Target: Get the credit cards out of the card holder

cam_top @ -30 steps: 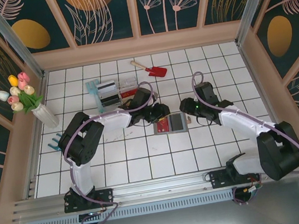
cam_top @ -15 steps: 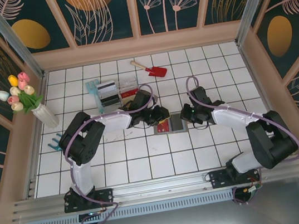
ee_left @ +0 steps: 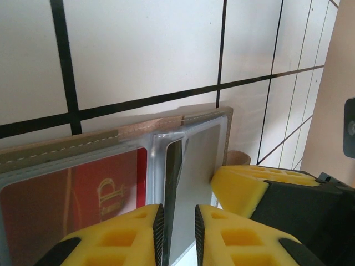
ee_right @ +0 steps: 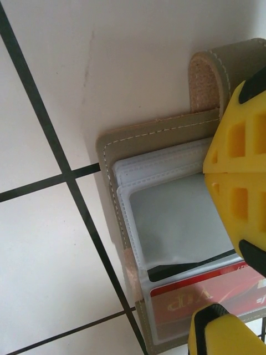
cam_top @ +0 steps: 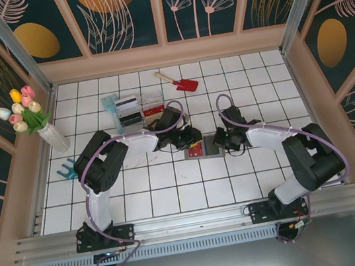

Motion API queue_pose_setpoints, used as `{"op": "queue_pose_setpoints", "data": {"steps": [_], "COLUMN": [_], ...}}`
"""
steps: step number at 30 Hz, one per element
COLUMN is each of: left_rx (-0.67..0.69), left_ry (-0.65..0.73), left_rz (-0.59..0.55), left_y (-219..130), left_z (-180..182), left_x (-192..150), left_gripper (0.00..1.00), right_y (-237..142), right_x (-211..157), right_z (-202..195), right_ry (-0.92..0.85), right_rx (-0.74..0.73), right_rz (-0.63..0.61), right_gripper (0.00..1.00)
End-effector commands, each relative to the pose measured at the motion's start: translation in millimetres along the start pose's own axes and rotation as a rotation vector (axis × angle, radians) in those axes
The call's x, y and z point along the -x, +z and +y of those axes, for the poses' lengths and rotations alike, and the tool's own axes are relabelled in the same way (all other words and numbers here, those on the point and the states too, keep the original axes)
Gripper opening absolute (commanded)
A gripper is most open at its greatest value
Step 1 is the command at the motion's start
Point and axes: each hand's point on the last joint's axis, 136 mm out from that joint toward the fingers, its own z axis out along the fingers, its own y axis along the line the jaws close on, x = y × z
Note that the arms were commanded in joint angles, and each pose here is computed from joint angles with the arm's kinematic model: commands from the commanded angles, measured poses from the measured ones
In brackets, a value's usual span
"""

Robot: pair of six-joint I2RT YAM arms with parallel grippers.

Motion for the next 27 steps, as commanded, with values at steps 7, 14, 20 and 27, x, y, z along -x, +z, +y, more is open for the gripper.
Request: {"op": "queue_pose_setpoints", "data": {"steps": [7, 14, 20, 27], "left_rx": [0.019, 0.025, 0.026, 0.022], "left_ry": [0.013, 0.006, 0.003, 0.001], "left_rz": [0.047, 0.055, 0.054, 0.055], "left_y": [12.1, 14.6, 16.6, 18.5], "left_z": [2.7, 5.9, 8.0, 8.7], "left_x": [-6.5, -7.0, -6.4, -7.0], "left_gripper": [0.25, 0.24, 0.21, 0.18], "right_y": [9.7, 12.5, 13.3, 13.5], "right_x": [-3.2, -5.5, -6.8, -7.4], "right_z": [-3.8, -7.5, -8.0, -6.3], "right_ry": [-0.011, -0.004, -0.004, -0.013], "right_rx": [-0.026, -0.035, -0.033, -0.022], "right_rz": [0.019, 0.027, 0.031, 0.036], "right_gripper": [0.05, 0.04, 0.04, 0.03]}}
